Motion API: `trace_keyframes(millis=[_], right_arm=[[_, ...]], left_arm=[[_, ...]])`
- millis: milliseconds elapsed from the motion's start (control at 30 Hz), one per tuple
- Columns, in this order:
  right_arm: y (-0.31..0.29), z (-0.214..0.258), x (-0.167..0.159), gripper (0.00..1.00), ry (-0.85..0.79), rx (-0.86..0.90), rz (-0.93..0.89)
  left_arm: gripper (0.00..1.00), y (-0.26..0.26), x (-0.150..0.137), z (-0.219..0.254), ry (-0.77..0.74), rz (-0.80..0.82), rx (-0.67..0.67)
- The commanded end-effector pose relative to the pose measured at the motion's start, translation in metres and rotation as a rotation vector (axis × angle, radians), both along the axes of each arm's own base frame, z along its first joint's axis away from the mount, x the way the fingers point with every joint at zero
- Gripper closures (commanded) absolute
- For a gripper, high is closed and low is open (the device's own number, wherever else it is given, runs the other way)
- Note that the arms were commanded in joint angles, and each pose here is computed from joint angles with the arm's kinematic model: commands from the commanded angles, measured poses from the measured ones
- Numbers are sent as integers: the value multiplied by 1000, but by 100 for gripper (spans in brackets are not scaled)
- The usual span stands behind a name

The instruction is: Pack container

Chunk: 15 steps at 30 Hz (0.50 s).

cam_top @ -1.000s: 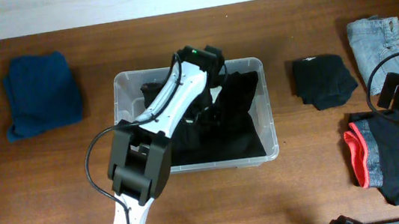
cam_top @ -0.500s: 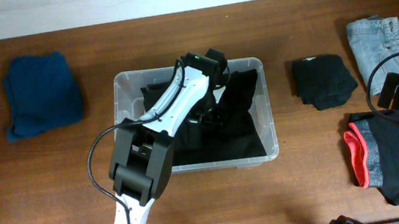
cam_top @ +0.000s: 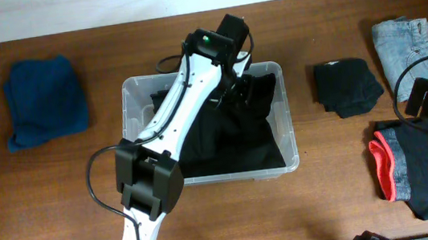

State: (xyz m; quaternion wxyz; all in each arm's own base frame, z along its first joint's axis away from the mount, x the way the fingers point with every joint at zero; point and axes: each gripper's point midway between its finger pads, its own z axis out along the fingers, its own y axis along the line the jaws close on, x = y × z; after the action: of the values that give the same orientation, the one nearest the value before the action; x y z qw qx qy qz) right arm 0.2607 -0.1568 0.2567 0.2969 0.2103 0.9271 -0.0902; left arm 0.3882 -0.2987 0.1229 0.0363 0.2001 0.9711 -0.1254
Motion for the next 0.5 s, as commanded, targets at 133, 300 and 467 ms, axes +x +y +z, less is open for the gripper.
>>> trace_keyframes(millis=[133,300,467], right_arm=[[-1,5,0,2,-17,-3,-9],[-1,5,0,2,-17,-3,-9],[-1,5,0,2,-17,-2,-9]], left_arm=[[76,51,34,36,-87,119,54],[62,116,57,58,-103,258,73],[59,196,78,81,-137,412,78]])
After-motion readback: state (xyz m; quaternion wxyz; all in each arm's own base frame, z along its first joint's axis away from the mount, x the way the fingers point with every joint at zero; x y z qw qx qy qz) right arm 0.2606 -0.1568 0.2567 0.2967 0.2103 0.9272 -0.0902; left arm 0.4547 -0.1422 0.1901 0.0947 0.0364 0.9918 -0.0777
